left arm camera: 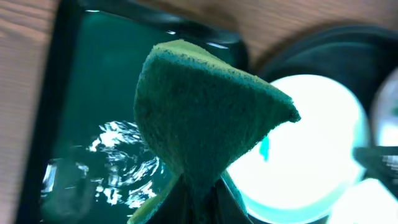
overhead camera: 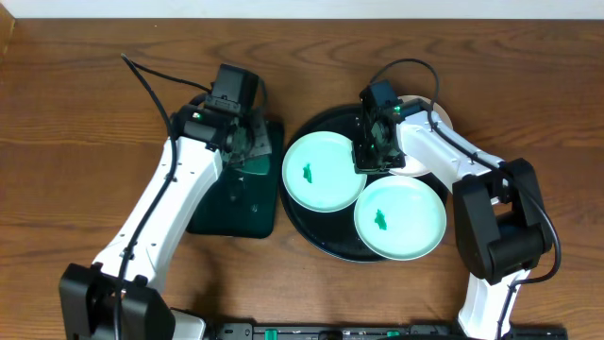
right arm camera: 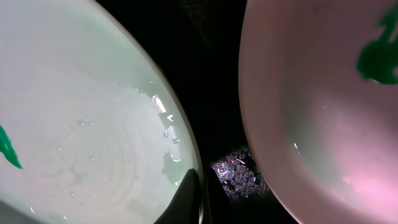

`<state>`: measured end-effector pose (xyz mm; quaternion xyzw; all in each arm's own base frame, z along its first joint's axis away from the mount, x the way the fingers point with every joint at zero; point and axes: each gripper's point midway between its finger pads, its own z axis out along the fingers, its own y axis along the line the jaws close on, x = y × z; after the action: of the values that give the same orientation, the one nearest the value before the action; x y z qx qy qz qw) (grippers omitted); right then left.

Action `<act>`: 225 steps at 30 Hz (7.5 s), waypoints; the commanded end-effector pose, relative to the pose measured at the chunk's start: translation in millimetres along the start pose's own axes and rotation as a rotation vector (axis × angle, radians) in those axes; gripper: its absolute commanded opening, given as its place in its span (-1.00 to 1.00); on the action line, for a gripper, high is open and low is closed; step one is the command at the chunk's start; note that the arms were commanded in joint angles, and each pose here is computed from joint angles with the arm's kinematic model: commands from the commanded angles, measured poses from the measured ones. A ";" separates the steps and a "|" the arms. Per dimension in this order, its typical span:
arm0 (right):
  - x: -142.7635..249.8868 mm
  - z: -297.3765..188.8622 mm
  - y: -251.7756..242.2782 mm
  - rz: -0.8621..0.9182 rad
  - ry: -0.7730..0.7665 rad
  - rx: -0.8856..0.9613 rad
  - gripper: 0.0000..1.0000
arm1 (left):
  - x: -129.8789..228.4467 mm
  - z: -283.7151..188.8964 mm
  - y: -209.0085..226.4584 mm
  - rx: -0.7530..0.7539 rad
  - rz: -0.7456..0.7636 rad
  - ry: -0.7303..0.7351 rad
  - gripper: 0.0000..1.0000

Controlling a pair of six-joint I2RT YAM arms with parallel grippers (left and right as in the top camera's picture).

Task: Clean dirty plates on tray and stack at the side

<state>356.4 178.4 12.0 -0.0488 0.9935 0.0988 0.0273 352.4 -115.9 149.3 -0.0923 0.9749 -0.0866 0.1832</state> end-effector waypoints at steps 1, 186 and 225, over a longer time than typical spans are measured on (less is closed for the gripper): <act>2.3 2.2 6.1 -0.013 0.008 -0.020 -0.97 | 3.1 2.4 -31.7 0.095 -0.037 0.028 -0.86; 0.0 0.1 -2.4 -0.023 -0.083 0.105 -0.98 | 116.2 142.5 -136.1 0.313 0.060 0.457 -0.86; 0.5 0.3 -1.2 -0.027 -0.083 0.104 -0.98 | 61.9 123.3 -52.5 -0.044 0.066 0.208 -0.85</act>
<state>363.8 168.1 11.4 -0.0562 0.9947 0.0374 0.0775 352.5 -206.0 44.5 -0.0528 0.9894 -0.0973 0.0942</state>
